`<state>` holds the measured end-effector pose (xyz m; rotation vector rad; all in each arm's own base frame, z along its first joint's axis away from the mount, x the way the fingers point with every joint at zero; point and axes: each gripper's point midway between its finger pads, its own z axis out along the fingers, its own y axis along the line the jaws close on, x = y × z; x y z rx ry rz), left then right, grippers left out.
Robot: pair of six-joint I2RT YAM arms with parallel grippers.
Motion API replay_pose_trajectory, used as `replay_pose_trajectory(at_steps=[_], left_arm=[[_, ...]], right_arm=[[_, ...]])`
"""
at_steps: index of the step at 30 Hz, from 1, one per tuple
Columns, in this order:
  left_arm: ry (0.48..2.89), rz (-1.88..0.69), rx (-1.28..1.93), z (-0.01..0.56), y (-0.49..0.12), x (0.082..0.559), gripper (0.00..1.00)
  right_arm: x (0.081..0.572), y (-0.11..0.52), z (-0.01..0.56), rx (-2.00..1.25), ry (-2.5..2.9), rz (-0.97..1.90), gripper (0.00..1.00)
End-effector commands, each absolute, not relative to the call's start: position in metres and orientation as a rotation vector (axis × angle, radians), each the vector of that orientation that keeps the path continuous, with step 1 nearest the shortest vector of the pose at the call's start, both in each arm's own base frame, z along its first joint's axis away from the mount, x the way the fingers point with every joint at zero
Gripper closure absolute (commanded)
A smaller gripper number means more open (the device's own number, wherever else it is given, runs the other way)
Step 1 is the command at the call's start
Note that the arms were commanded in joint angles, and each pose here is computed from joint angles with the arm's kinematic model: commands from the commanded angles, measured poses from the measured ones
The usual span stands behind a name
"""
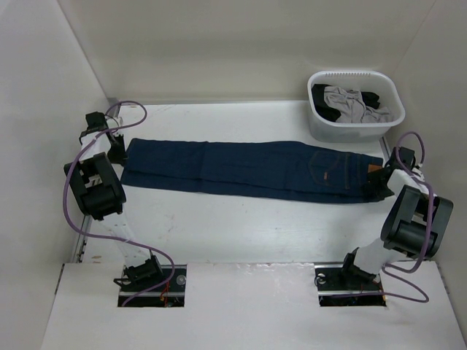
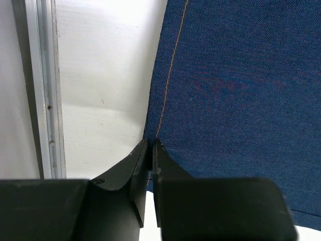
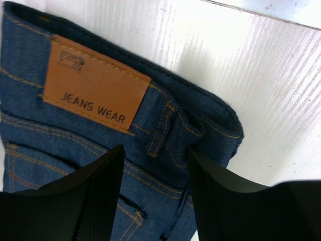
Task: Fold and stack the trousers
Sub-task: Fold the trousers
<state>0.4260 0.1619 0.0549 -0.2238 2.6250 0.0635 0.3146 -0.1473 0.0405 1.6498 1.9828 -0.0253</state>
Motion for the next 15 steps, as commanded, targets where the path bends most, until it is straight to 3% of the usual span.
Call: replay_pose_trajectory(at_steps=[1, 4, 7, 8, 15], left_arm=[[2.548, 0.109, -0.205, 0.087, 0.167, 0.43, 1.0], [2.545, 0.113, -0.209, 0.089, 0.168, 0.429, 1.0], [2.543, 0.116, -0.203, 0.091, 0.168, 0.429, 1.0], [2.541, 0.118, -0.2, 0.091, 0.169, 0.429, 1.0], [2.524, 0.171, -0.169, 0.105, 0.183, 0.433, 1.0]], right_arm=[[0.33, -0.157, 0.05, 1.645, 1.919, -0.032, 0.45], [0.331, -0.156, 0.05, 1.642, 1.924, -0.035, 0.59], [0.329, -0.157, 0.051, 1.649, 1.918, -0.031, 0.92], [0.328, -0.157, 0.052, 1.652, 1.912, -0.027, 0.98], [0.332, -0.164, 0.094, 1.585, 1.816, 0.002, 1.0]])
